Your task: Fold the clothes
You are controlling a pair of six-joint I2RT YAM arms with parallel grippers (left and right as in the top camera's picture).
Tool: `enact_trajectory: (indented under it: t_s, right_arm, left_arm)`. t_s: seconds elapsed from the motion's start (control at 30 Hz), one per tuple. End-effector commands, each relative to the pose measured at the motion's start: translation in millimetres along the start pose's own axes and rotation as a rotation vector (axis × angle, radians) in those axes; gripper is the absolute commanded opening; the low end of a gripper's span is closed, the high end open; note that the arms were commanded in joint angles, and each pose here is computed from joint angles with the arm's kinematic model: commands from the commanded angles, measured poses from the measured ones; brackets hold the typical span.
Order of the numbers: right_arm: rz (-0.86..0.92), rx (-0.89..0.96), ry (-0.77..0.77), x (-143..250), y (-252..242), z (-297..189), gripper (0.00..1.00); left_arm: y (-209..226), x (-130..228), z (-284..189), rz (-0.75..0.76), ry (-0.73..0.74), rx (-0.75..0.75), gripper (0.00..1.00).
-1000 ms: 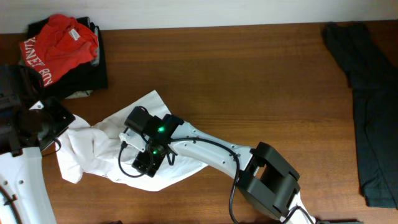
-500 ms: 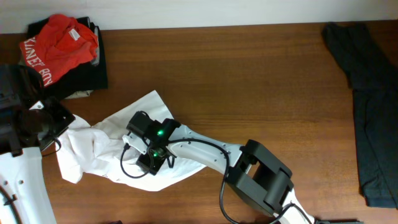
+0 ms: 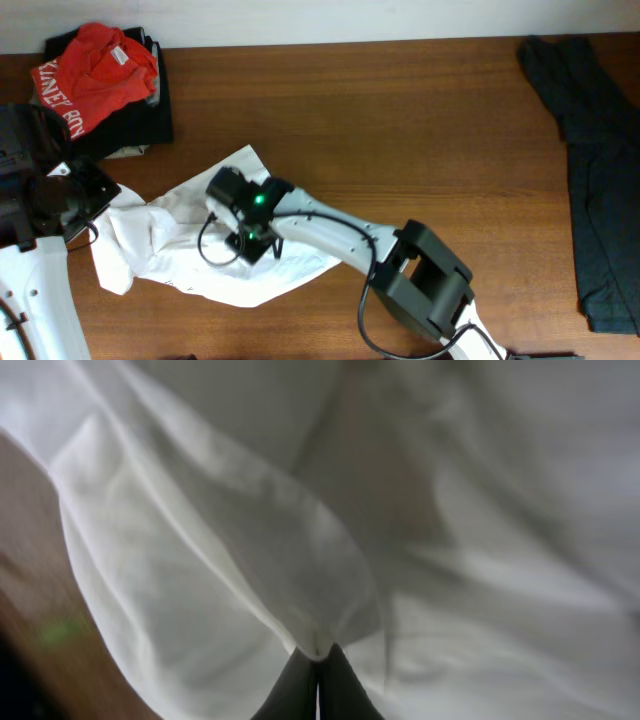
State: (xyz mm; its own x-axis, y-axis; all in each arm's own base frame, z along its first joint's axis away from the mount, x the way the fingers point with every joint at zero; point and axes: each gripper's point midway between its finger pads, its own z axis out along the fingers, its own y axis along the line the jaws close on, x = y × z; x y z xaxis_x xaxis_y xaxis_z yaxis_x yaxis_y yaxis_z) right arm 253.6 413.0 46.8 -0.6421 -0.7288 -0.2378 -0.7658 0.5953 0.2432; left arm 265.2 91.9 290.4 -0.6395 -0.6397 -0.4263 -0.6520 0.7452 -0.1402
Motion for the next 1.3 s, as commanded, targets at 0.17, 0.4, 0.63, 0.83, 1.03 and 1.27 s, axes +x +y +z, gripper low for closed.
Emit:
enact_trajectory:
  t_s: [0.17, 0.4, 0.63, 0.83, 1.03, 1.27]
  right_arm:
    - [0.153, 0.076, -0.125, -32.5, -59.7, -86.1, 0.04]
    - [0.363, 0.207, -0.137, -17.3, -115.9, -117.2, 0.04]
    - [0.666, 0.404, -0.049, 38.5, -201.8, -145.0, 0.04]
    - [0.865, 0.461, 0.022, 83.9, -244.6, -164.6, 0.04]
    - [0.932, 0.447, 0.179, 124.0, -236.0, -159.3, 0.04]
    - [0.944, 0.322, 0.321, 151.9, -201.1, -110.6, 0.04]
  left_arm:
    - [2.8, -4.0, -1.6, 0.005, -0.015, -0.011, 0.01]
    - [2.8, -4.1, -1.6, 0.005, -0.016, -0.011, 0.01]
    - [2.7, -4.0, -1.6, 0.005, -0.015, -0.011, 0.01]
    - [2.8, -4.0, -1.6, 0.005, -0.015, -0.011, 0.01]
    - [-10.2, 10.9, -2.2, 0.008, 0.058, 0.069, 0.01]
    - [0.3, 40.7, 7.9, 0.013, 0.186, 0.026, 0.01]
